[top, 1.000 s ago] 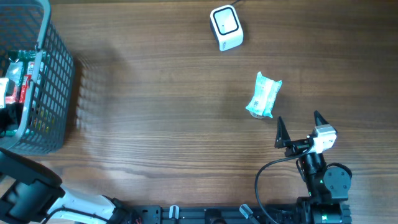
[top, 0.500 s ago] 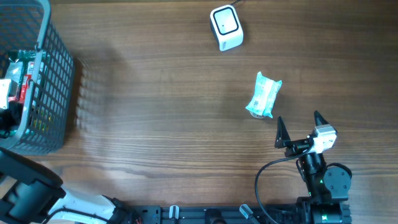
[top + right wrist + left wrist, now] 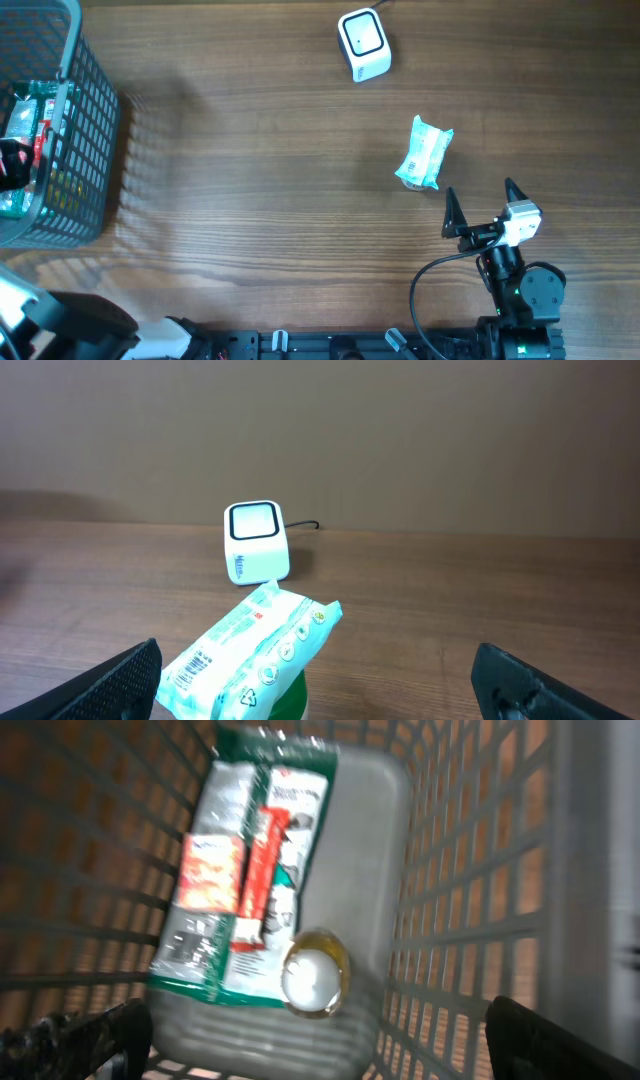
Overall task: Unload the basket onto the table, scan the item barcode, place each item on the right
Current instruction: 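Return the left gripper into the basket and grasp the oil bottle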
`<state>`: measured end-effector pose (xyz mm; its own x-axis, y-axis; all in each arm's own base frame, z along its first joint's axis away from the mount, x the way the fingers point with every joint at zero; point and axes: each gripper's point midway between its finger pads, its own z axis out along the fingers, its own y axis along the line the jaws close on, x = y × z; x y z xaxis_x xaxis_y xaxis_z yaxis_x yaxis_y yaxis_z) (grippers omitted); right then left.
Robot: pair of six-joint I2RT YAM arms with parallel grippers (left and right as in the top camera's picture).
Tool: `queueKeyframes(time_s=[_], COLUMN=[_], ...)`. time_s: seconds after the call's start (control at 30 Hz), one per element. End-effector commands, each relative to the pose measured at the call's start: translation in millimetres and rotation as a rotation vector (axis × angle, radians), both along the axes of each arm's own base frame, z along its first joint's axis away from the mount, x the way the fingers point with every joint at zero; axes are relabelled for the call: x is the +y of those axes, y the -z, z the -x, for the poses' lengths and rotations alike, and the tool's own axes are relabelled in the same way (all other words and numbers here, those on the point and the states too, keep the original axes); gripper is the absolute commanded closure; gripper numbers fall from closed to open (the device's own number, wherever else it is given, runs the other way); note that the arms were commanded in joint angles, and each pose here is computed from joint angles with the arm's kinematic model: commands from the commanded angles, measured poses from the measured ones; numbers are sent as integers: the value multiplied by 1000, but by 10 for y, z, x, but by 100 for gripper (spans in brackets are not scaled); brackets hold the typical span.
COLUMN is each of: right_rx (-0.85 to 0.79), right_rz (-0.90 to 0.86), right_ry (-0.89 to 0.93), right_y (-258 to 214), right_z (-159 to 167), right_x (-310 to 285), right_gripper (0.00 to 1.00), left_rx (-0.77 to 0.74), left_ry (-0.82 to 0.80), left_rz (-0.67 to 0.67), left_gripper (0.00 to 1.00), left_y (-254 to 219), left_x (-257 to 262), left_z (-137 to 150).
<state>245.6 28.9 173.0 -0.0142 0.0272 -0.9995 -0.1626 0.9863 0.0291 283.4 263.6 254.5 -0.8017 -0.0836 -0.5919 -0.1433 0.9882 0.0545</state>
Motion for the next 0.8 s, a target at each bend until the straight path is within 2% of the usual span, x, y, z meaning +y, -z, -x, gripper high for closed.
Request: queueKeyframes(time_s=[0.0,0.07,0.17,0.37,0.5,0.67,0.77], right_rx=[-8,-8,-8,-8,-8,-8,-8], right_rz=[1,1,1,1,1,1,1], right_ry=[7,7,7,7,7,7,7], right_y=[-17,-17,-17,-17,-17,-17,-17], right_z=[1,1,1,1,1,1,1], right_x=[-14,-14,-14,-14,-14,-14,-14], right_gripper=[0,0,0,0,0,0,0], left_rx=[82,80,104,198,216,196,181], left_ry=[25,21,23,23,20,27,32], left_rz=[79,84,121,247,273,278,278], left_gripper=[0,3,24,30,34,59,65], left_y=[428,478,652,1149,1332,1373,1360], left_x=[21,63,95,91,136,162,161], left_z=[-31,-68,-105,-103,-138,-197,-223])
